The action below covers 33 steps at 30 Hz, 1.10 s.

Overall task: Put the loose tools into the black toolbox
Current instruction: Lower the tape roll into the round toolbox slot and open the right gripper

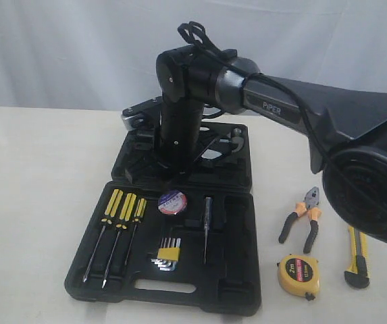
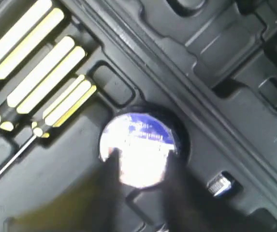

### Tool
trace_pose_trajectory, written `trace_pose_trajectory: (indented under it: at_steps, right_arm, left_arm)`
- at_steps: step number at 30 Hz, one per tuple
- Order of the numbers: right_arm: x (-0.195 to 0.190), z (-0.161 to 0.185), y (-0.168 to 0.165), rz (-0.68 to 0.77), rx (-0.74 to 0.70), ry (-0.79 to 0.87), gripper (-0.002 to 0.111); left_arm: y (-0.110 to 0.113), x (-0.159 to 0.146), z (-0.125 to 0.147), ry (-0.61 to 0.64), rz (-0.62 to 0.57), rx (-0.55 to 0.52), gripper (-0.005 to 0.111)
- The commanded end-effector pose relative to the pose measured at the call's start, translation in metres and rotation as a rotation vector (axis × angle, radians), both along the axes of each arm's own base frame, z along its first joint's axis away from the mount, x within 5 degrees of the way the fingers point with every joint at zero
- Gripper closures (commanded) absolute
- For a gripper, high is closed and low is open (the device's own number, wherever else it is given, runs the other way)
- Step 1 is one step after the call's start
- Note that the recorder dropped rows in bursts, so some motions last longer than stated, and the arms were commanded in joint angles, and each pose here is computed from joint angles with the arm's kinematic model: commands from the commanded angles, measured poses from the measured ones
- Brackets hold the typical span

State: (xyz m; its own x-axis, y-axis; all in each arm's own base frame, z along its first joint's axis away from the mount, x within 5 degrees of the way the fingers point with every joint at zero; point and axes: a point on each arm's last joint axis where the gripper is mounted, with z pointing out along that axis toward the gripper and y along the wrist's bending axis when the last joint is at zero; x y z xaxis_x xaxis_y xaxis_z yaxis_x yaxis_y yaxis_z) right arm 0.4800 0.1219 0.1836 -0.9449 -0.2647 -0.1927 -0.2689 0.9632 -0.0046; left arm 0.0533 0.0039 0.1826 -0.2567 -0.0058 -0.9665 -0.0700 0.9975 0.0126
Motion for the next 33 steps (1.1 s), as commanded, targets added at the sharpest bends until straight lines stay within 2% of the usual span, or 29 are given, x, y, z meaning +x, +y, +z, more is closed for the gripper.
trace_pose_trajectory:
  at_steps: [1, 10, 16, 22, 33]
  right_arm:
    - [-0.001, 0.004, -0.002, -0.01, -0.006, 0.006, 0.108]
    - [-0.004, -0.004, -0.002, -0.011, -0.008, 0.038, 0.109]
    - [-0.012, -0.024, -0.009, 0.001, -0.08, 0.096, 0.109]
    - [-0.012, -0.034, -0.009, 0.005, -0.072, 0.068, 0.109]
    - [-0.009, -0.034, -0.008, 0.013, -0.065, 0.043, 0.109]
  left_arm:
    - [0.0, 0.0, 0.0, -0.005, -0.003, -0.005, 0.107]
    - [0.0, 0.0, 0.0, -0.005, -0.003, -0.005, 0.107]
    - [0.0, 0.0, 0.0, -0.005, -0.003, -0.005, 0.107]
    - [0.0, 0.0, 0.0, -0.005, -0.003, -0.005, 0.107]
    - [0.0, 0.0, 0.0, -0.005, -0.003, -0.005, 0.107]
